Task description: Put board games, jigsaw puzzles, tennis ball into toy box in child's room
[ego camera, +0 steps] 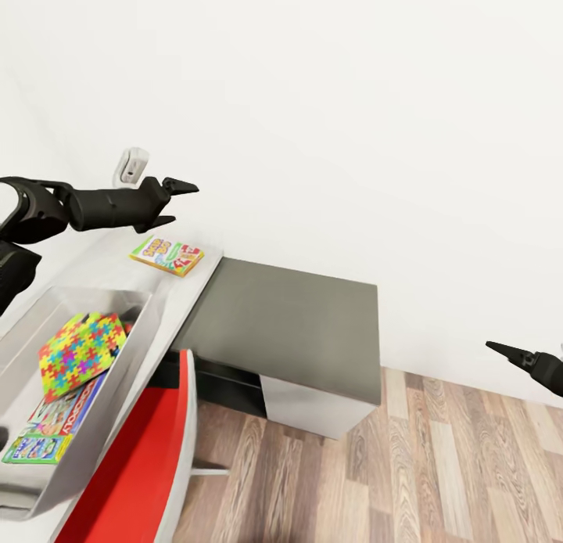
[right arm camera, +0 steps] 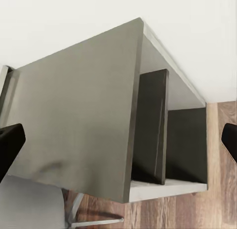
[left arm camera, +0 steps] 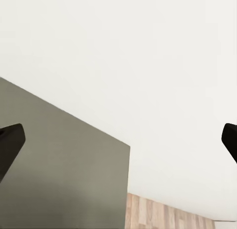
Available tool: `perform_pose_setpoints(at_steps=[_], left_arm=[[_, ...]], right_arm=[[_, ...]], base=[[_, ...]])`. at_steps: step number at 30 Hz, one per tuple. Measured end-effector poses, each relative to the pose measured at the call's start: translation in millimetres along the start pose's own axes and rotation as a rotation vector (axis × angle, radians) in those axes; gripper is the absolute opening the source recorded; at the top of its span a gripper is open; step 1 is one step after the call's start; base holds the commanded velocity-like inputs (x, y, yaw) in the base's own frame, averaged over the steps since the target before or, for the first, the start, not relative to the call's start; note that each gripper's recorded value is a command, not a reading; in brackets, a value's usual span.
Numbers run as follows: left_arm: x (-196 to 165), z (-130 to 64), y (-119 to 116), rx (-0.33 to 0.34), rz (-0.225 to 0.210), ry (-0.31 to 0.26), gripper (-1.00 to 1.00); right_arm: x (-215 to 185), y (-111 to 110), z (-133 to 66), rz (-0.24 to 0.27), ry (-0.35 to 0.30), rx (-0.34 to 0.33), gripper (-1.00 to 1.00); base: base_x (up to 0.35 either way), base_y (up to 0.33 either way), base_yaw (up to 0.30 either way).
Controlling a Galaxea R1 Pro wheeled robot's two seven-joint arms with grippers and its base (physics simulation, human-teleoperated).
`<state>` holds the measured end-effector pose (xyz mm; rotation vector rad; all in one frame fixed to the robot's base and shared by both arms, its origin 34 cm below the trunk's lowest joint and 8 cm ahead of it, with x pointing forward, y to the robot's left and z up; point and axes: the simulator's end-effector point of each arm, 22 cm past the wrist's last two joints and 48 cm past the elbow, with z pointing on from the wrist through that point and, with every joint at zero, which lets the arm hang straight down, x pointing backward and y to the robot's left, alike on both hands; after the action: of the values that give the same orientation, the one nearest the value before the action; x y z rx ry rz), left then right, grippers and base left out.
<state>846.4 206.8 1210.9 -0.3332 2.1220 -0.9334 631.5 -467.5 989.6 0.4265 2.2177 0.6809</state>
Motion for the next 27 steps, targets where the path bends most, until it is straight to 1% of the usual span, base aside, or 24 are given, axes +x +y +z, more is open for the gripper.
perform_pose_setpoints(at_steps=[7, 18, 21, 27], left_arm=[[3.9, 2.0, 0.8, -0.004, 0.005, 0.009, 1.00], [4.7, 2.4, 1.0, -0.004, 0.006, 0.011, 1.00], [4.3, 2.2, 1.0, -0.004, 0.006, 0.010, 1.00], [3.1, 1.2, 0.8, -0.004, 0.005, 0.007, 1.00]], right_arm=[[0.0, -0.2, 0.3, 0.000, 0.000, 0.000, 1.00], [0.3, -0.3, 0.5, 0.001, 0.001, 0.000, 1.00], [0.2, -0.2, 0.5, 0.001, 0.001, 0.000, 1.00], [0.5, -0.2, 0.3, 0.001, 0.001, 0.000, 1.00]], base=[[0.150, -0.070, 0.000], [0.028, -0.013, 0.000], [0.041, 0.012, 0.000], [0.159, 0.116, 0.000]])
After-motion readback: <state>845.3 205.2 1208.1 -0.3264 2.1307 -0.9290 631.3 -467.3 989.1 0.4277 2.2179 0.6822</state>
